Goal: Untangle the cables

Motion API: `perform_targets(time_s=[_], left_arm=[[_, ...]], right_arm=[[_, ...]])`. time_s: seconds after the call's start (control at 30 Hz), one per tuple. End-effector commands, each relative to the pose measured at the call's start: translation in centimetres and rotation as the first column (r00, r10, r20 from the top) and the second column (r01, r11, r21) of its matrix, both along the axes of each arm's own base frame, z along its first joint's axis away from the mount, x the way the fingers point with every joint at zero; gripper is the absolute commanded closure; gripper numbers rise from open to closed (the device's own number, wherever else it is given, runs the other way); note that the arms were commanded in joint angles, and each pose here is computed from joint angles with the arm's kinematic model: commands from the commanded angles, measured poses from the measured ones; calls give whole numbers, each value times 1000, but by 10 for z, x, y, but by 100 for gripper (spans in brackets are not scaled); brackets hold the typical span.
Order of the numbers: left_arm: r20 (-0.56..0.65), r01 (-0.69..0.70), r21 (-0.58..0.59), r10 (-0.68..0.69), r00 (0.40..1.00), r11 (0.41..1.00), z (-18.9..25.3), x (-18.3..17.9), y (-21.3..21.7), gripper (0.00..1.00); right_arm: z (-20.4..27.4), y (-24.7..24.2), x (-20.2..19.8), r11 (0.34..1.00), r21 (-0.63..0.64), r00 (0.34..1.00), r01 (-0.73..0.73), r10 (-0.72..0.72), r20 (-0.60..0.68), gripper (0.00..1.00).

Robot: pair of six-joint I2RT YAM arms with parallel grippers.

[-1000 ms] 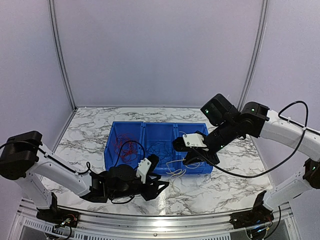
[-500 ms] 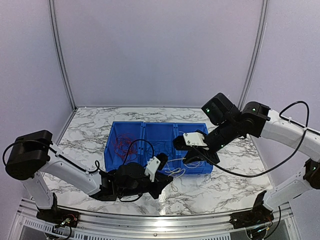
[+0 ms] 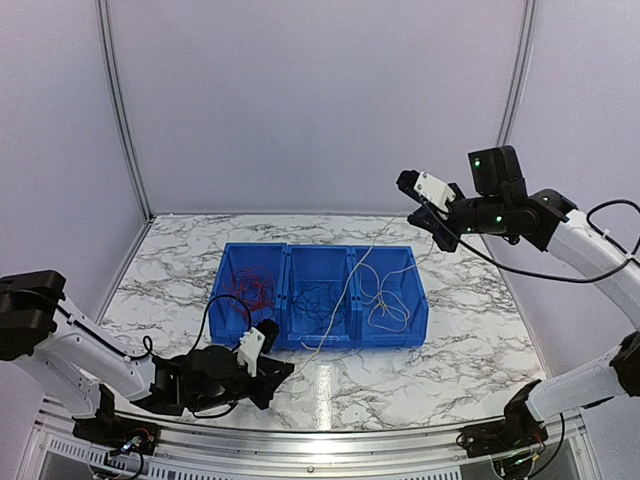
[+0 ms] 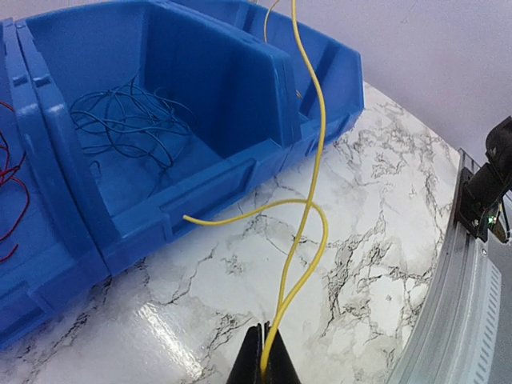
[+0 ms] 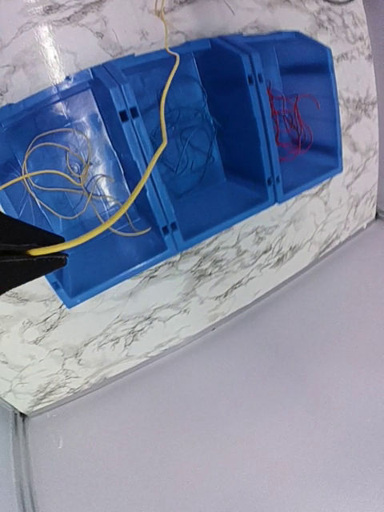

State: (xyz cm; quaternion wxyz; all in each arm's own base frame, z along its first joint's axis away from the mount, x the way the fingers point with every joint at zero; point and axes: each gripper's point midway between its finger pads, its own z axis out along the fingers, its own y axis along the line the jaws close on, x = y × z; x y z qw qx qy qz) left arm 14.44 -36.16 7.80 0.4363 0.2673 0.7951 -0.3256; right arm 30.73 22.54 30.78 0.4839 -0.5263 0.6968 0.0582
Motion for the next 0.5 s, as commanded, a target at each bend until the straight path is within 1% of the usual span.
perform_targets(time_s=[0.0, 0.1, 0.17, 0.23, 0.33, 0.47], left_arm=[[48, -70, -58, 73, 996, 996, 21, 7, 12, 100], [74, -90, -74, 96, 993, 993, 29, 4, 21, 100], [109, -96, -91, 106, 988, 991, 41, 3, 25, 100], [156, -94, -126, 113, 981, 988, 63, 3, 23, 100], [243, -82, -167, 121, 962, 982, 103, 8, 12, 100], [397, -80, -187, 150, 906, 979, 167, 20, -20, 100]], right_arm=[[3, -26, 42, 976, 36, 976, 214, -215, 38, 100], [-3, -38, 59, 963, 50, 964, 265, -266, 13, 100], [-12, -39, 64, 964, 45, 965, 263, -263, -3, 100], [-23, -33, 65, 969, 46, 970, 242, -241, -30, 100], [-46, -21, 66, 978, 47, 974, 205, -199, -107, 100], [-82, -7, 65, 985, 44, 963, 167, -154, -221, 100]])
